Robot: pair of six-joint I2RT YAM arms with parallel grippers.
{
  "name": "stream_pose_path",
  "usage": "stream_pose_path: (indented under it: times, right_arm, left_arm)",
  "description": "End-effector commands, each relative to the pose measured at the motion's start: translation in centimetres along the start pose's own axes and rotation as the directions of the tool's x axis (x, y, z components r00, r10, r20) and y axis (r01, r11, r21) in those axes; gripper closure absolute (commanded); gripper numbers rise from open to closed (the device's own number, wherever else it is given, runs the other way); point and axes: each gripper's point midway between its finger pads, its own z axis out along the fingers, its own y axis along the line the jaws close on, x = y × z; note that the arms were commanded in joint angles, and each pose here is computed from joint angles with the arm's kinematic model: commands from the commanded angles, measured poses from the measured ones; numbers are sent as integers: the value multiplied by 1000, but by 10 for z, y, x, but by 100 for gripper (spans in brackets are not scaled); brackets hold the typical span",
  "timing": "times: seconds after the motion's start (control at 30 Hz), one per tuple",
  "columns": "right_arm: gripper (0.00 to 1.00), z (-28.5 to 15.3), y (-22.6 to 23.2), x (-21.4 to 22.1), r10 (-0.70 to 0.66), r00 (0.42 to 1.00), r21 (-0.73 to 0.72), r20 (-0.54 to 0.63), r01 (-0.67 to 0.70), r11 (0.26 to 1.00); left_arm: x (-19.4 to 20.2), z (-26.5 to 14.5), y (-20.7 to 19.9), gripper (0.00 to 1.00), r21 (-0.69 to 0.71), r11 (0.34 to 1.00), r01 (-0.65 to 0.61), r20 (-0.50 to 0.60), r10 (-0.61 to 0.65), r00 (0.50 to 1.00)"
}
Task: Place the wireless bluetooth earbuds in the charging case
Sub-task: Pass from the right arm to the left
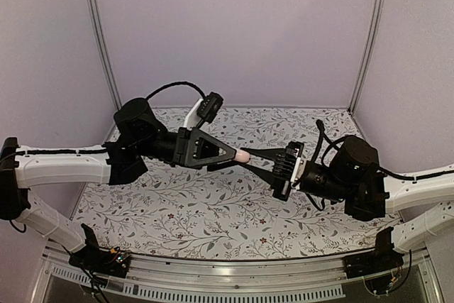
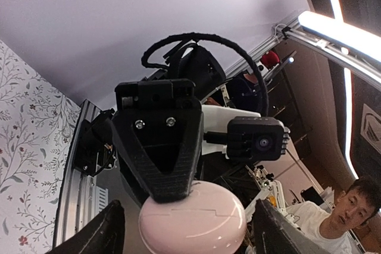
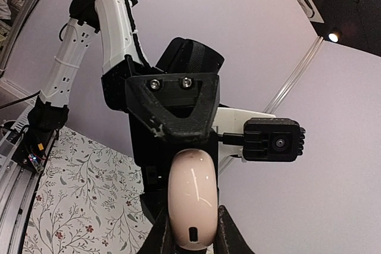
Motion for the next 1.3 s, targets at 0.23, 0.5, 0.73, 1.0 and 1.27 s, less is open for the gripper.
stream_pose_path:
  times: [0.23,0.5,0.73,1.0,1.27]
  right_arm:
    - [89,2,-7,-13,-9,999,12,42,9,1000]
    - [85,1,-5,-11,-8,999,7,38,8,1000]
    - [56,0,-4,-7,8,1000,5,17,-8,1000]
    - [39,0,-14,13,35,984,15,-173,-33,999]
    - [47,-6,-13,35,25,936,20,-350,-20,1000]
  left_arm:
    - [2,12,-21,38,79,996,-42,-28,45,999]
    - [0,12,-23,60,85,995,-56,-19,58,998]
    - [-1,11,-17,70,49,997,-61,-9,61,998]
    - [-11,6,19,71,-216,972,-91,-11,91,996]
    - [-16,-3,49,73,-394,917,-64,-6,68,998]
